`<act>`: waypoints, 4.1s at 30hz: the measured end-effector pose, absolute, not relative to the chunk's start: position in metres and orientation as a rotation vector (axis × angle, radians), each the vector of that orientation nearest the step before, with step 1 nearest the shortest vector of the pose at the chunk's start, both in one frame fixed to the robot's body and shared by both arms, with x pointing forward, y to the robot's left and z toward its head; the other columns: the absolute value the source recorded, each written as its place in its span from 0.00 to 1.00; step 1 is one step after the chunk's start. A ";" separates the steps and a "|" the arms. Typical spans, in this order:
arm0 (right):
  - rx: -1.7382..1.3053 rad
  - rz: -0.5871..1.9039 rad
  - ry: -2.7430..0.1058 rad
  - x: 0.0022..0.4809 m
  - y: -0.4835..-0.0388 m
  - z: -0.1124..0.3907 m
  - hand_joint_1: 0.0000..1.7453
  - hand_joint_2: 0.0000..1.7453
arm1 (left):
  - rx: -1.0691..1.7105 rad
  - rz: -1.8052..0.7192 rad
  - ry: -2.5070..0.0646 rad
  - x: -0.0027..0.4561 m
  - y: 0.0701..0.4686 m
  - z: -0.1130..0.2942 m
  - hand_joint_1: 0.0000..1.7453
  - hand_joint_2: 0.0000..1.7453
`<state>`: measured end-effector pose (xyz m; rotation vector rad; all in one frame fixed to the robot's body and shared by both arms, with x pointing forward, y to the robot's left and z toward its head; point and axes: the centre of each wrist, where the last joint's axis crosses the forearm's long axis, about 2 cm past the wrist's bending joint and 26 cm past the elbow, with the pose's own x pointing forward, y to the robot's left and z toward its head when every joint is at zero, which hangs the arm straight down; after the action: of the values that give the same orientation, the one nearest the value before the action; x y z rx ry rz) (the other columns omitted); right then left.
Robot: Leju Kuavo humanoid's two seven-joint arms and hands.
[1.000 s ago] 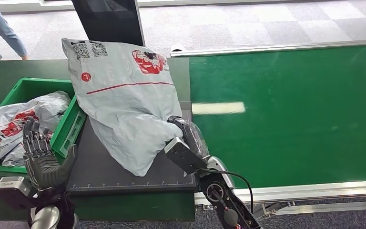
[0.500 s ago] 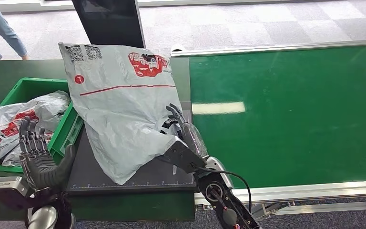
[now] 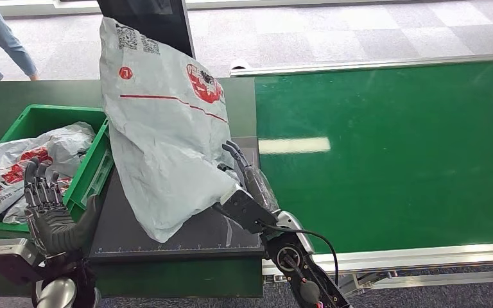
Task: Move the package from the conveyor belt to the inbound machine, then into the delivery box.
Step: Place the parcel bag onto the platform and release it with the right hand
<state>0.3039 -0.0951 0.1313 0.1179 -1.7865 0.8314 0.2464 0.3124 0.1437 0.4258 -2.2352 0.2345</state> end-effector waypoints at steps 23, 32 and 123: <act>0.140 0.847 -1.690 0.302 -0.109 0.120 0.50 1.00 | 0.411 0.107 -2.011 0.255 0.317 0.144 0.00 1.00; 0.014 0.827 -1.679 0.303 -0.130 0.115 1.00 1.00 | 0.399 0.099 -1.994 0.261 0.317 0.144 0.00 1.00; 0.302 1.022 -1.850 0.320 -0.093 0.148 0.00 0.00 | 0.457 -0.029 -1.991 0.282 0.325 0.137 0.00 1.00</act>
<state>0.3199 -0.0927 0.1480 0.3022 -1.8499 1.0218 0.2825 0.3252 0.1369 0.4575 -1.9907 -0.0291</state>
